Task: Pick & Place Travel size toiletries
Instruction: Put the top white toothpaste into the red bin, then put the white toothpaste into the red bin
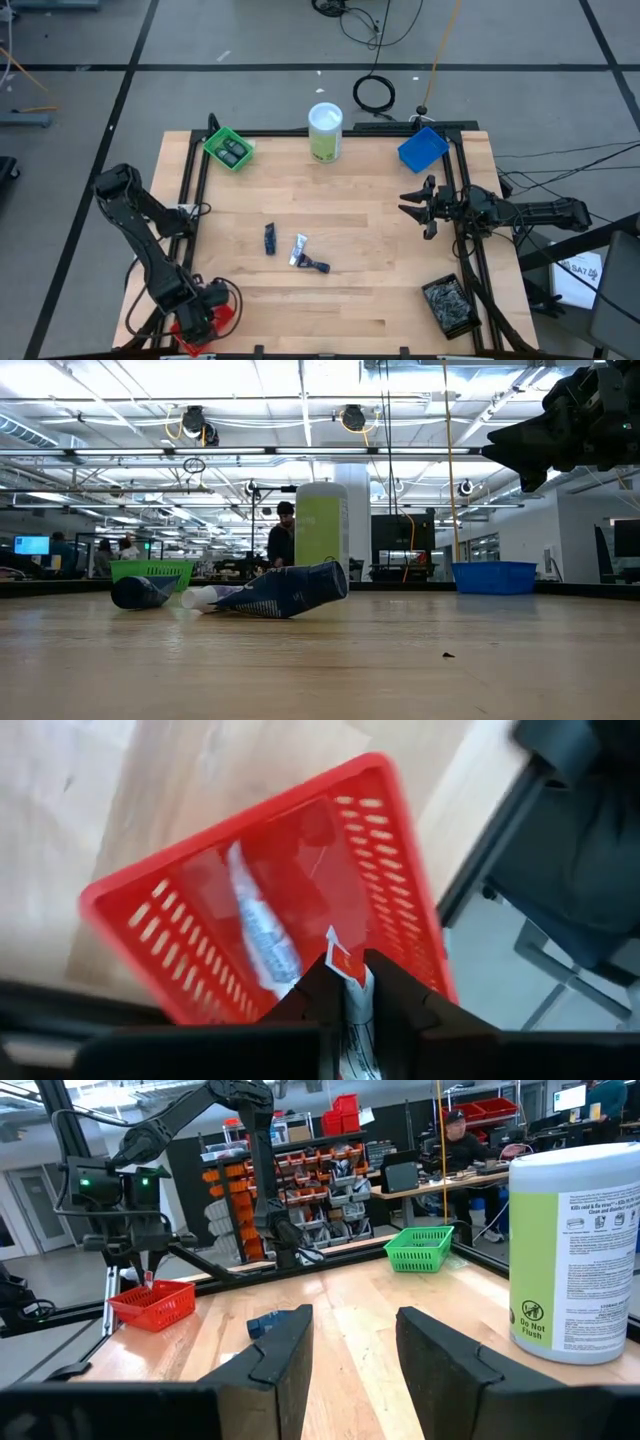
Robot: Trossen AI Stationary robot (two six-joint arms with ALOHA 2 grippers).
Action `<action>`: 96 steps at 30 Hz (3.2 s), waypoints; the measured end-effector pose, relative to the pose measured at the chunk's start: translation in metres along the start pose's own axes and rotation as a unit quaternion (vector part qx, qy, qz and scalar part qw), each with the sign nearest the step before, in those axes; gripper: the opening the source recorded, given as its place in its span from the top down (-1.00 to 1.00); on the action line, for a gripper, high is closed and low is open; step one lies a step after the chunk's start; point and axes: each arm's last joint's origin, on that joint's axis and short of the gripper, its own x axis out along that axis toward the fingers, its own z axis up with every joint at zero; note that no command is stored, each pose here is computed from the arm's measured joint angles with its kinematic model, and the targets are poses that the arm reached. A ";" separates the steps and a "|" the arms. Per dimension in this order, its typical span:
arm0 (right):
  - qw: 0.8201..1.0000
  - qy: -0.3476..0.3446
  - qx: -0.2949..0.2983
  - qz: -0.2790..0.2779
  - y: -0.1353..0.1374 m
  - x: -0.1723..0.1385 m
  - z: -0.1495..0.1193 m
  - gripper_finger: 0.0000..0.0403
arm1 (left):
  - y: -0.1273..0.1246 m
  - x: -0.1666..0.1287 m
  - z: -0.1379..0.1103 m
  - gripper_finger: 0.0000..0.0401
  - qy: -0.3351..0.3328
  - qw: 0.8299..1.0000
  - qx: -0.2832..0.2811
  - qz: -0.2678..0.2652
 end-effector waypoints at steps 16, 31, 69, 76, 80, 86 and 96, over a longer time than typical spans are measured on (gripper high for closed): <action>1.000 0.000 0.000 0.000 0.000 0.000 0.000 0.33 | 0.006 -0.002 0.010 0.04 -0.006 1.000 0.006 0.025; 1.000 0.000 0.003 0.000 0.000 0.000 0.000 0.33 | 0.057 -0.031 0.140 0.17 -0.162 0.981 0.046 0.094; 1.000 0.004 0.003 -0.003 0.000 0.000 -0.001 0.33 | 0.048 0.009 0.260 0.52 -0.189 0.974 -0.071 0.101; 1.000 0.004 0.009 -0.002 0.000 0.000 -0.001 0.33 | 0.047 0.017 0.258 0.19 -0.185 0.973 -0.067 0.121; 1.000 0.004 0.009 -0.003 0.000 0.000 -0.001 0.33 | 0.053 0.016 0.257 -0.05 -0.186 0.967 -0.094 0.144; 1.000 0.004 0.009 -0.002 0.000 0.000 -0.001 0.33 | 0.059 0.016 0.258 -0.16 -0.186 0.963 -0.106 0.163; 1.000 0.004 0.009 -0.002 0.000 0.000 -0.001 0.33 | 0.067 0.021 0.256 -0.03 -0.177 0.962 -0.111 0.174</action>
